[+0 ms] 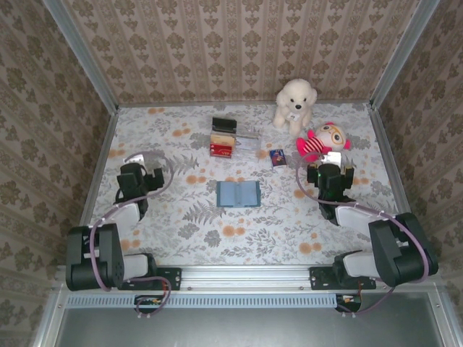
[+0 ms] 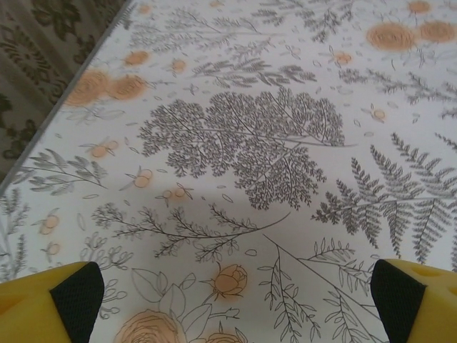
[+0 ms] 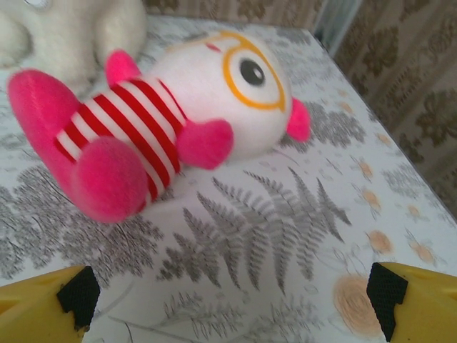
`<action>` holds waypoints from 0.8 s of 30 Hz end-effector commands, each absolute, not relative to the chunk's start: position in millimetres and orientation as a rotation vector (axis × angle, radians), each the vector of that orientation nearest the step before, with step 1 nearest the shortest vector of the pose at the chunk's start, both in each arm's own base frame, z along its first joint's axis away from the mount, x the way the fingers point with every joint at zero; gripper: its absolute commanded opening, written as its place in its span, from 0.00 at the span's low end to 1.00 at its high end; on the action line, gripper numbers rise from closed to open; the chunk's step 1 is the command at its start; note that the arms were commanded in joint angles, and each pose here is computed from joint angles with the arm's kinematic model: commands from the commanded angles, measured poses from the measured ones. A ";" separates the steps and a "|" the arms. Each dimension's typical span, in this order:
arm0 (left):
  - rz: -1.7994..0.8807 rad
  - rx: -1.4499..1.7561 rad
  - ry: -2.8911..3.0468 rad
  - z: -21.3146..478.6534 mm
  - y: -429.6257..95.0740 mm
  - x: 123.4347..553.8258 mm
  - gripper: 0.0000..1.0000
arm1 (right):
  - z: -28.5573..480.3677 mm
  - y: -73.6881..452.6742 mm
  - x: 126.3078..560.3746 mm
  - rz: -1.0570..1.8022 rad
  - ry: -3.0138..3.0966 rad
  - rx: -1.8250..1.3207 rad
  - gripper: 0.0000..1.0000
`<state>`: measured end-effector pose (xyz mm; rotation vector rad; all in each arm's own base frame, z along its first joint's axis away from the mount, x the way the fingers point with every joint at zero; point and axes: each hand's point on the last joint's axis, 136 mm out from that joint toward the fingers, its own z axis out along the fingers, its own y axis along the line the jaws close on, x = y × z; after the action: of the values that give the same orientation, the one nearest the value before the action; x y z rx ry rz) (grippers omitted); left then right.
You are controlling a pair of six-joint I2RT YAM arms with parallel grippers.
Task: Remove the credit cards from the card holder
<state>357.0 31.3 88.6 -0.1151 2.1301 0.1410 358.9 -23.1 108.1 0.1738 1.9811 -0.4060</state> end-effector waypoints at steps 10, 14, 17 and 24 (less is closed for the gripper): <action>-0.042 0.096 1.835 116.1 -2.2 382.9 1.00 | 114.6 -0.3 388.2 -0.158 1.846 0.057 1.00; -0.033 0.084 1.840 107.8 -0.6 384.8 1.00 | 104.8 1.0 388.4 -0.105 1.851 0.040 1.00; -0.024 0.090 1.864 99.7 -1.3 388.5 1.00 | 102.3 1.8 390.5 -0.097 1.863 0.033 1.00; 0.056 0.111 1.932 93.6 -6.1 399.8 1.00 | 98.9 -7.4 398.7 -0.081 1.910 0.083 1.00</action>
<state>390.8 -8.1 87.4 0.0956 1.9354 -0.0046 389.2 -4.9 92.3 0.0578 1.9171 -0.1199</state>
